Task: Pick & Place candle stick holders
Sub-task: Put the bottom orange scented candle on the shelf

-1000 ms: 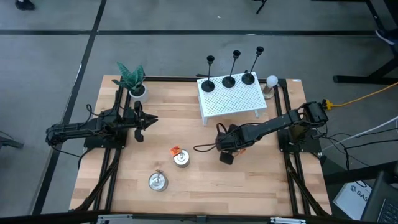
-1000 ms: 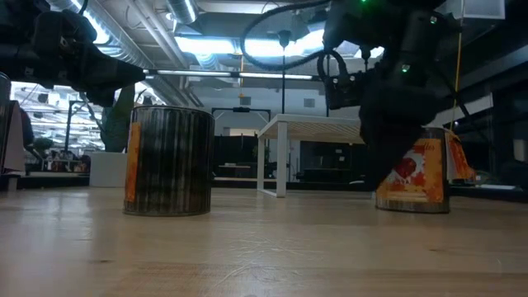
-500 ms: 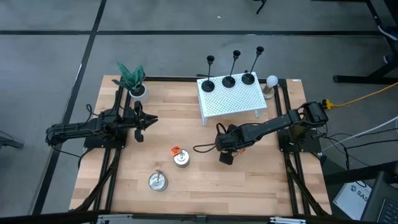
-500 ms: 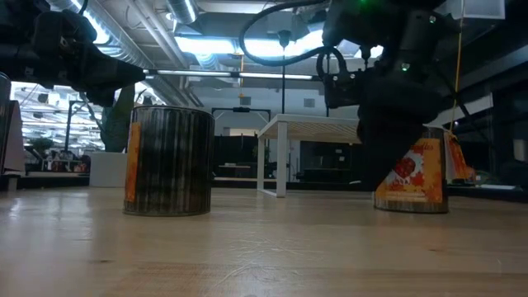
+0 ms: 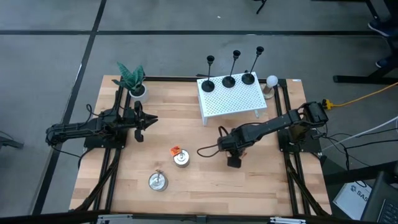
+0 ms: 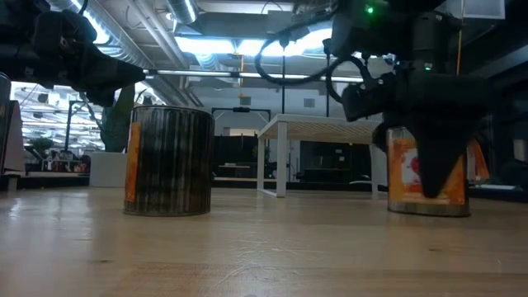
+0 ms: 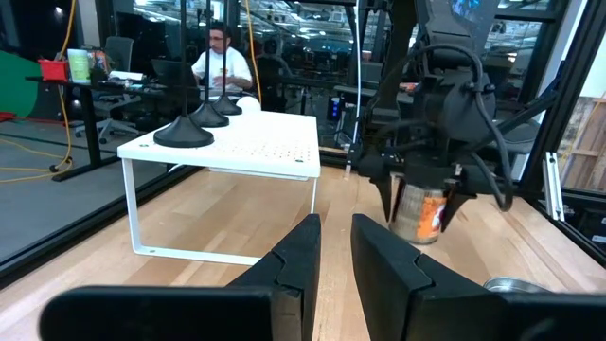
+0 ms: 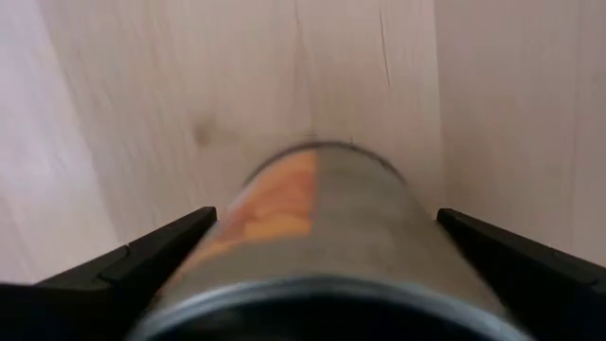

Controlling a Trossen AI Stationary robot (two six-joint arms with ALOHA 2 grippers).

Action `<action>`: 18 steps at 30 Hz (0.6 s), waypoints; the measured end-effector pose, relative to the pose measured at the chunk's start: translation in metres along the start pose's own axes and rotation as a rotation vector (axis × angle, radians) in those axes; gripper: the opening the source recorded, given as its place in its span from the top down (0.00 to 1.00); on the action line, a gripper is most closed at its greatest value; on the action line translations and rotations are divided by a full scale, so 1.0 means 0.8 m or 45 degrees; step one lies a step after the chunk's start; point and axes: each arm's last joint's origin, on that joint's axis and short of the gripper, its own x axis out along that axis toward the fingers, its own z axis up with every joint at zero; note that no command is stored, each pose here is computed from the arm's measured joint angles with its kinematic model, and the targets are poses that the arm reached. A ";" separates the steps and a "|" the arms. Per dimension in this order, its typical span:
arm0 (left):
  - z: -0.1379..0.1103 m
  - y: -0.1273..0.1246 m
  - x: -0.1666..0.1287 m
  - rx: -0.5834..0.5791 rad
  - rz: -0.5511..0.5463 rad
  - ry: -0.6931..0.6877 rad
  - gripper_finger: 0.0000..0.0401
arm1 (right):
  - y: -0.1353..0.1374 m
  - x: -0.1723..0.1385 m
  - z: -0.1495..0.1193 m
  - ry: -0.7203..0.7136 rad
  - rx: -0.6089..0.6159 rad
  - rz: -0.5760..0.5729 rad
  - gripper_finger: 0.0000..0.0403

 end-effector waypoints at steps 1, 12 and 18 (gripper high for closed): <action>0.000 0.000 0.000 0.000 0.000 0.000 0.85 | -0.001 0.000 -0.002 0.018 0.006 -0.007 0.01; 0.000 0.000 0.000 0.000 0.000 0.000 0.85 | 0.000 0.000 -0.001 0.006 0.030 -0.003 0.01; 0.000 0.000 0.000 0.000 0.000 0.000 0.85 | 0.002 0.000 0.006 -0.059 0.027 0.025 0.01</action>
